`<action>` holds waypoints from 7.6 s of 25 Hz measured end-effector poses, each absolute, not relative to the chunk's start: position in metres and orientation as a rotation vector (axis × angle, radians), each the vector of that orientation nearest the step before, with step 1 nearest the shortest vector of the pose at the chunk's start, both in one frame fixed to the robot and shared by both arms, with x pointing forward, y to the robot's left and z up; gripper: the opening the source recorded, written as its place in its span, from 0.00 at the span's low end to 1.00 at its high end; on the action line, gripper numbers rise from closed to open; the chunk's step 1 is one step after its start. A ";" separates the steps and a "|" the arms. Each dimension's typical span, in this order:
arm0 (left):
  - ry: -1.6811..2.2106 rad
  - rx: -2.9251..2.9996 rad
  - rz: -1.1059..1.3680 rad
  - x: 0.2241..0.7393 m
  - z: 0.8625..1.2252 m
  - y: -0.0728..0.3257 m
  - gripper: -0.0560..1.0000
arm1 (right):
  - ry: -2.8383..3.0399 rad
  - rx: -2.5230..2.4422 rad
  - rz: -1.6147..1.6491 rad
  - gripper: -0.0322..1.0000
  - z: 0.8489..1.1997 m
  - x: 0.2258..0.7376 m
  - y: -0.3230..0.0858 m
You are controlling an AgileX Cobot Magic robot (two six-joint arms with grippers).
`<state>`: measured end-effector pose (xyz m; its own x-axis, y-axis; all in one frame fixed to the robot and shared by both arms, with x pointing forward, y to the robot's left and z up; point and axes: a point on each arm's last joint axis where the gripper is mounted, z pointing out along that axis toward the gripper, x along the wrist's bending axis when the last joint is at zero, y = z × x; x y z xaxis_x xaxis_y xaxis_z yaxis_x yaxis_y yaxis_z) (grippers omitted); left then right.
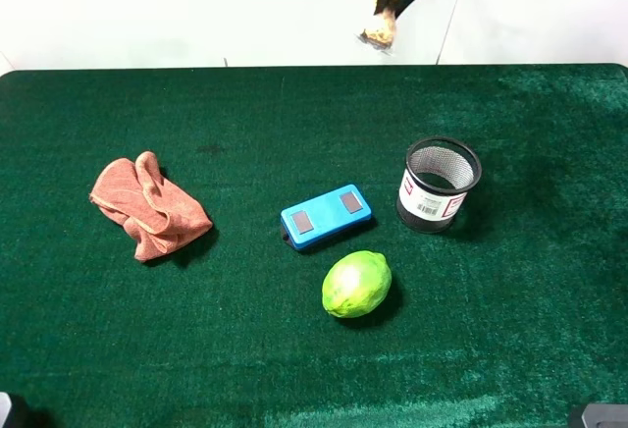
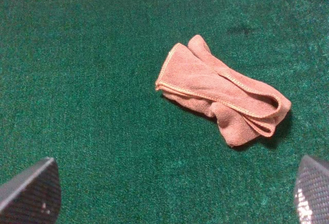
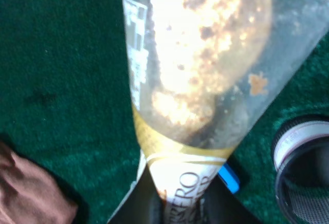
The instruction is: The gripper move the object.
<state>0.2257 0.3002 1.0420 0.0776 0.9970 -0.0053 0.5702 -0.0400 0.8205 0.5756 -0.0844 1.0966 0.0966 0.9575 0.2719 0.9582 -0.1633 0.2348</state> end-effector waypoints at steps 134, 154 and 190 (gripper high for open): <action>1.568 1.690 0.813 0.226 1.042 0.300 0.92 | -1.656 -2.652 -0.198 0.70 0.933 0.473 -0.232; 1.568 1.690 0.813 0.226 1.042 0.300 0.92 | -1.696 -2.593 -0.398 0.70 1.032 0.422 -0.240; 1.568 1.690 0.813 0.226 1.042 0.300 0.92 | -2.608 -2.217 -1.114 0.70 1.158 0.319 -0.280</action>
